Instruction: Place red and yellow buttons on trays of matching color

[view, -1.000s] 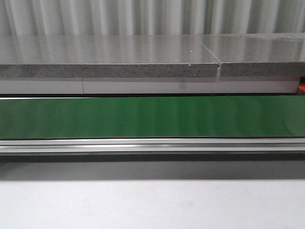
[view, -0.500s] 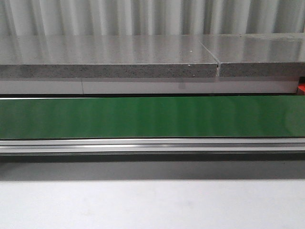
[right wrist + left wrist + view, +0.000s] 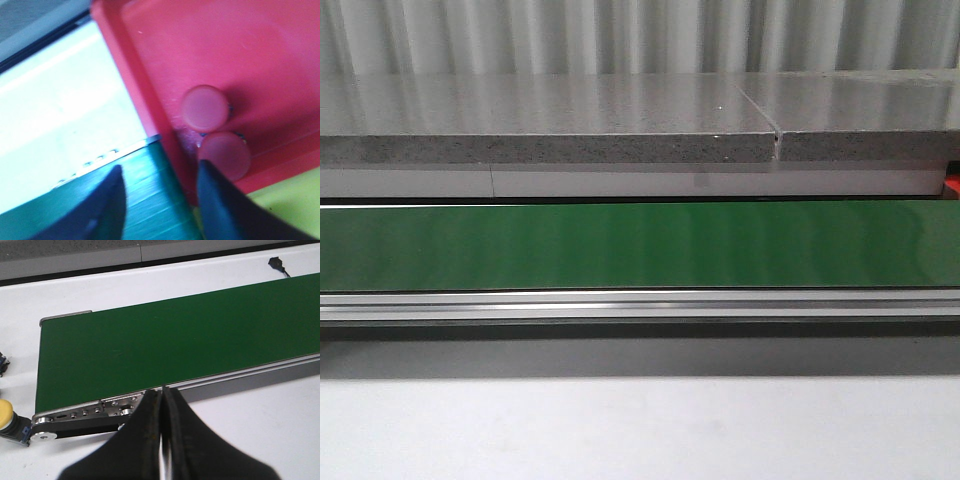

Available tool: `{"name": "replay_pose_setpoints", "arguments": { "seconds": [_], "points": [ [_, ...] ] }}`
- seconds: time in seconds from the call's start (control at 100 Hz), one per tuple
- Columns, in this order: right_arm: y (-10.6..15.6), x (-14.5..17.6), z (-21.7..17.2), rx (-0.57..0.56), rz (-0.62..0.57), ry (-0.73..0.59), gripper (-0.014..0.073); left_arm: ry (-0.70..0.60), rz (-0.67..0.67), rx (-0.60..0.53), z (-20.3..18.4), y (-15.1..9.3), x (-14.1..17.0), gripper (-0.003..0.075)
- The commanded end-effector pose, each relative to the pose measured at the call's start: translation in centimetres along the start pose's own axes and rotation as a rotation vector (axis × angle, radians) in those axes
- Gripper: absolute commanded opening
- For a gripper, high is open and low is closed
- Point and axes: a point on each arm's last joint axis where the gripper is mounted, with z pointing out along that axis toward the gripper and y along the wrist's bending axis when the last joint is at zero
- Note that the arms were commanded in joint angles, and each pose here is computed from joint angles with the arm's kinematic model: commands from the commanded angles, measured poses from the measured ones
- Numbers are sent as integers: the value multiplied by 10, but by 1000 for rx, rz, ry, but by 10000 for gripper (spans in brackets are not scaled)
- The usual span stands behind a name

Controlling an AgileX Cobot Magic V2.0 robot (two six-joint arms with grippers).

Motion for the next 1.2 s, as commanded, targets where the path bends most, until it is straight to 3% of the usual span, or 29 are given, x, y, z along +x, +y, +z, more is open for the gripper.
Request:
{"name": "replay_pose_setpoints", "arguments": {
  "seconds": [0.0, 0.1, 0.2, 0.74, 1.19],
  "points": [
    [20, -7, -38, -7, -99, -122, 169, -92, -8, 4, -5, 0, -14, -21],
    [40, -3, -53, -9, -193, -154, -9, -92, -8, 4, -5, 0, -14, -21],
    [58, 3, -66, -27, -264, -179, -112, -92, -8, 4, -5, 0, -14, -21],
    [108, 84, -120, -209, -478, -369, -106, -92, -8, 4, -5, 0, -14, -21],
    [74, 155, -161, -288, -488, -562, -106, -92, -8, 4, -5, 0, -14, -21]
  ]
}}
